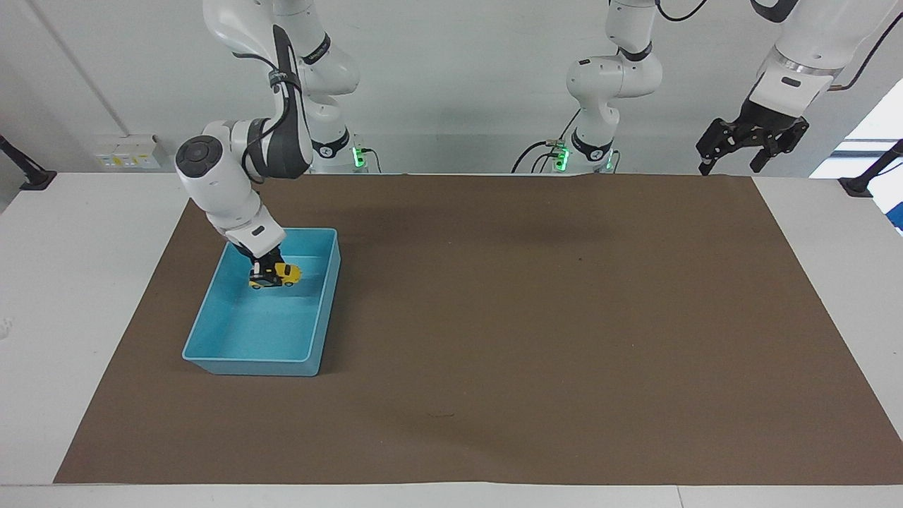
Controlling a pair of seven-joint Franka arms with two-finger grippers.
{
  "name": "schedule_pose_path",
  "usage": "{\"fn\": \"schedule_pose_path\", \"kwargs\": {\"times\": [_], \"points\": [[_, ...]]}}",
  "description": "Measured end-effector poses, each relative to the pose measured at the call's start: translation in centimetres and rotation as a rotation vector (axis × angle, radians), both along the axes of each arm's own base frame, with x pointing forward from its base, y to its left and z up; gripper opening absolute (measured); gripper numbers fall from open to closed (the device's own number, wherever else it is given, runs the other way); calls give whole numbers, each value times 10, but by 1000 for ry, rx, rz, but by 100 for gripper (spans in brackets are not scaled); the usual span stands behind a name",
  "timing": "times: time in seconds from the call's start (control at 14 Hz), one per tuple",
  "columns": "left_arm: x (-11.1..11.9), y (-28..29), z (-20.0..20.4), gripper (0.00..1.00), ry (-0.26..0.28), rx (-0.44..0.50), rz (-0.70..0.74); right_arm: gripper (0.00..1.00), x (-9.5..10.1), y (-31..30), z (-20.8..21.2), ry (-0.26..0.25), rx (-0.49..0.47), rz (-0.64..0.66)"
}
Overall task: Wind up and store yellow beetle car
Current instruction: 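Lift the car with the right gripper into the blue box, then lower the car onto the box floor and open the right gripper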
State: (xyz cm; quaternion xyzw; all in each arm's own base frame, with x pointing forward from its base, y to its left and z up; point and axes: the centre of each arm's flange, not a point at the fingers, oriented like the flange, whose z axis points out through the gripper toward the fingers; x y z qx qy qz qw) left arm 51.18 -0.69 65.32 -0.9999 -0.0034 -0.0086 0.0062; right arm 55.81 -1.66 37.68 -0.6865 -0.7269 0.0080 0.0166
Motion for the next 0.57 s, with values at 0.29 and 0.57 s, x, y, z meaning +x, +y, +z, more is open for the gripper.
{"fn": "schedule_pose_path", "kwargs": {"times": [0.29,0.57], "points": [[0,0,0,100,0,0,0,45,-3,-2,-15,-29,-1,-2],[0,0,0,100,0,0,0,45,-5,-2,-35,-50,-1,-2]]}}
